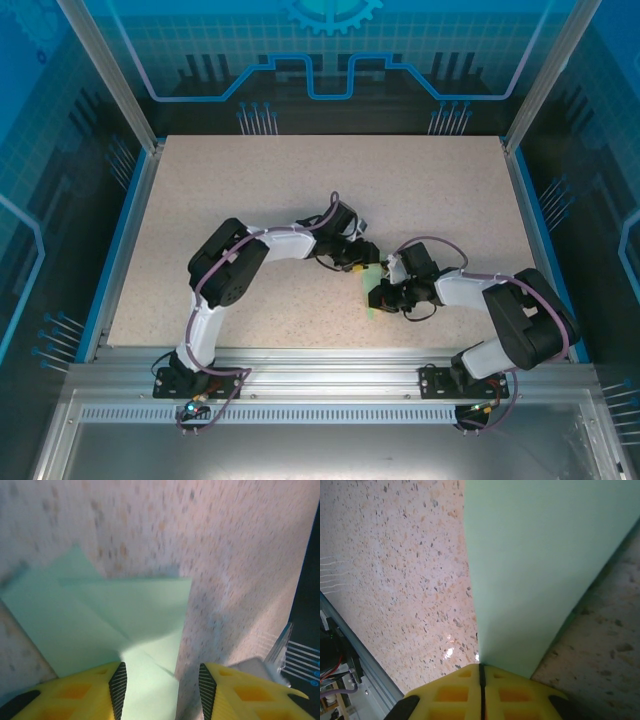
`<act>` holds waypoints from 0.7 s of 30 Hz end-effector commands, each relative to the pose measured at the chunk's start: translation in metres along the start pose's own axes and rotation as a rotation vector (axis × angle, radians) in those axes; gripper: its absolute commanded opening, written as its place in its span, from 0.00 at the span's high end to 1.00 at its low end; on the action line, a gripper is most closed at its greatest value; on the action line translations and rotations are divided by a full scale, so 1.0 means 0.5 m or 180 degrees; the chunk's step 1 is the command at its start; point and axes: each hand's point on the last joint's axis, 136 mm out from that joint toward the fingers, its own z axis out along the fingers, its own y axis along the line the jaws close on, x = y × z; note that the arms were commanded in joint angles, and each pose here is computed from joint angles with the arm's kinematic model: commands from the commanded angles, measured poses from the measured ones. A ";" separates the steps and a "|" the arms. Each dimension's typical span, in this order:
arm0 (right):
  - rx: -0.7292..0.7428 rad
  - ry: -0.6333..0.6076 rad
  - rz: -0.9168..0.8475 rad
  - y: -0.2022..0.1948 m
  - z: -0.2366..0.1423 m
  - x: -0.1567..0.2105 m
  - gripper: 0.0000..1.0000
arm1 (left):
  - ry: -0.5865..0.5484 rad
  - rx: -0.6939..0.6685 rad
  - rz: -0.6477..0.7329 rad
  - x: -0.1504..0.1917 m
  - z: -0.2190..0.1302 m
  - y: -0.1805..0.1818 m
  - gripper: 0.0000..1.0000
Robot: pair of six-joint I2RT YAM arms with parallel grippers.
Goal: Fold a paper plane with a square sheet of paper (pick it up from the middle)
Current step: Fold the wing for the fifth time at the center of the table.
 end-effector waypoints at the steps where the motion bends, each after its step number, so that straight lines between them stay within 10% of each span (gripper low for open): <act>1: 0.0407 0.0219 0.0196 -0.072 0.013 0.051 0.94 | -0.0203 0.0040 0.0155 -0.063 -0.010 0.007 0.53; 21: 0.0272 0.0127 0.0066 -0.032 0.002 0.019 0.93 | -0.0519 0.0066 0.0299 -0.142 -0.123 -0.040 0.50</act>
